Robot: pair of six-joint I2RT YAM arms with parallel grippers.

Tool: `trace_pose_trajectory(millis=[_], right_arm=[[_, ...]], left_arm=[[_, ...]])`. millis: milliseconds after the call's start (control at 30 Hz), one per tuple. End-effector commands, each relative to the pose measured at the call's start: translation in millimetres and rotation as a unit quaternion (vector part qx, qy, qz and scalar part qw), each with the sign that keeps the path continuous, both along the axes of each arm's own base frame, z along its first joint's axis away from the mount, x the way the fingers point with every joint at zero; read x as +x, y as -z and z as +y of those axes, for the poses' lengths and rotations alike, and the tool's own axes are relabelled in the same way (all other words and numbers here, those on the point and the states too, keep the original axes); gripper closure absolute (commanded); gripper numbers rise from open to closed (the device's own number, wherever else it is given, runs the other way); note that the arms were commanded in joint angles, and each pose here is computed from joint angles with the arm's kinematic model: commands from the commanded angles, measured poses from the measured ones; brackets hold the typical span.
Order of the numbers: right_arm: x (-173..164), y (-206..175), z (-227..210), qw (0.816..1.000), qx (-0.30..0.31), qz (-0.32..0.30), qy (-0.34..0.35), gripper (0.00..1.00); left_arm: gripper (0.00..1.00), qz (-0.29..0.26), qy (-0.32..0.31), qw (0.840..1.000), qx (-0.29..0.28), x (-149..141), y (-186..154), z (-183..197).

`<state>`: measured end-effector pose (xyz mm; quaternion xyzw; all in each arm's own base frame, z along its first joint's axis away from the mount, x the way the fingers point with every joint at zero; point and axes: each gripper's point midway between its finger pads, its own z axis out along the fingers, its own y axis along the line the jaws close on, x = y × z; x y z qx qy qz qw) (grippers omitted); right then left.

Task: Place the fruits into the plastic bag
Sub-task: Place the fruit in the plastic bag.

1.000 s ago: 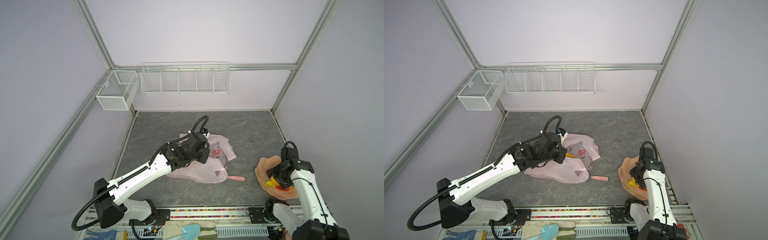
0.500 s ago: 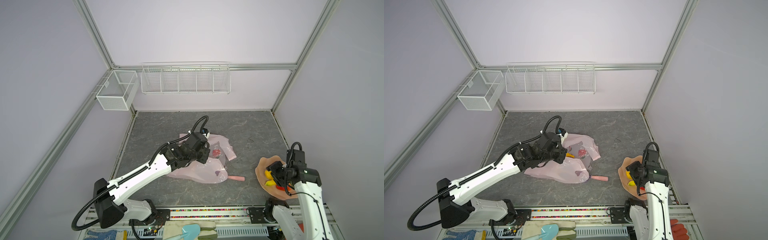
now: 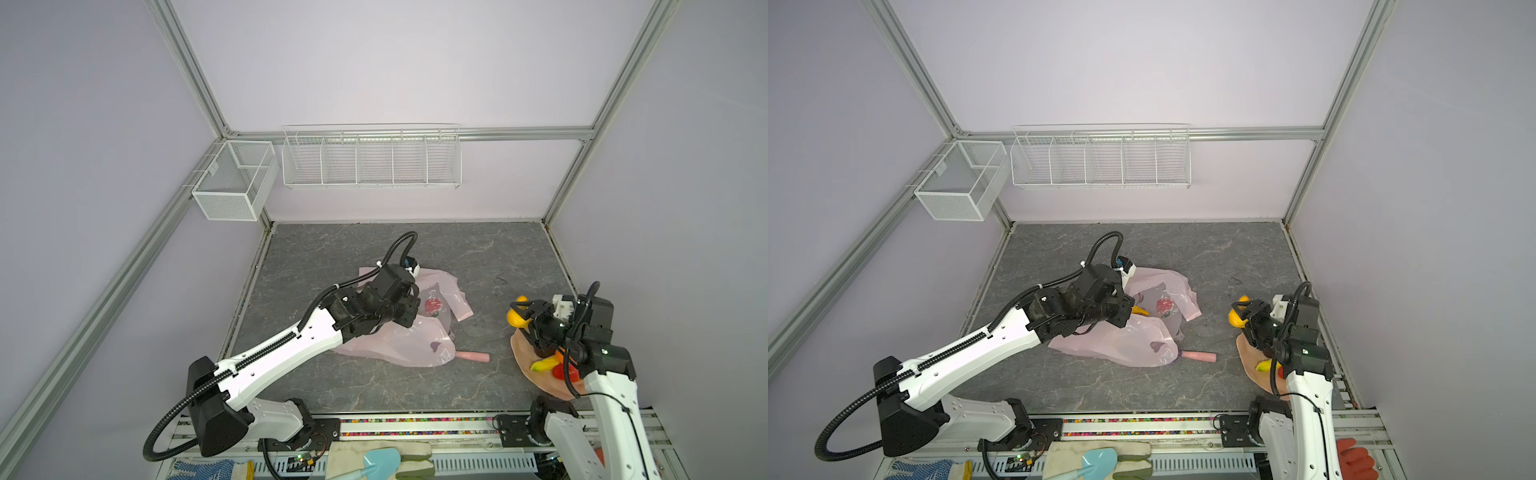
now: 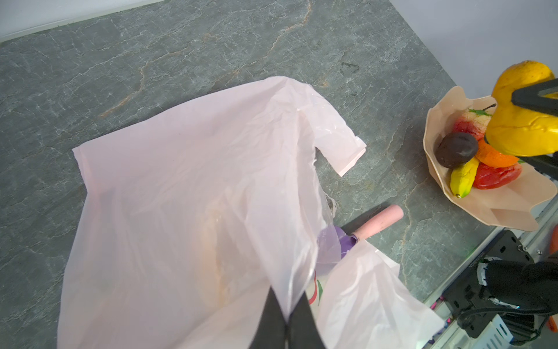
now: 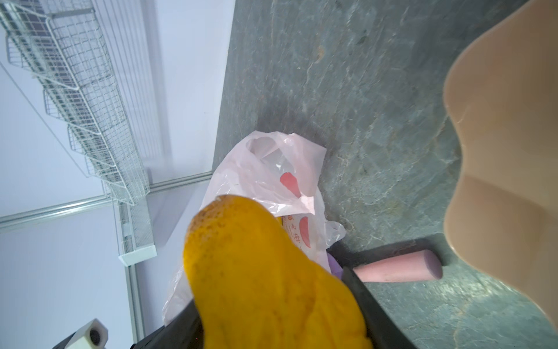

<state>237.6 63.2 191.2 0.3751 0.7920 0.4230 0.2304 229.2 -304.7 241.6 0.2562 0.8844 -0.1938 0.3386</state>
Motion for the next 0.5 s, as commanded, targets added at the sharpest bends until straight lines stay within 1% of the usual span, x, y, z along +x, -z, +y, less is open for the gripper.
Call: trace_pose_trajectory(millis=[0,133,333,467], right_arm=[[3,-3,22,0.998,0.039,-0.022,-0.04,0.64],[7,-8,47,0.995,0.027,-0.049,-0.086,0.64],[11,3,73,0.984,-0.072,-0.049,-0.157,0.64],[16,12,99,0.962,-0.142,-0.056,-0.228,0.65]], left_arm=[[1.0,0.0,0.004,1.0,-0.014,0,-8,-6],[1.0,0.003,0.007,1.0,-0.014,0,-7,-9],[1.0,0.008,0.014,1.0,-0.018,0,-4,-16],[1.0,0.012,0.016,1.0,-0.016,0,-1,-17]])
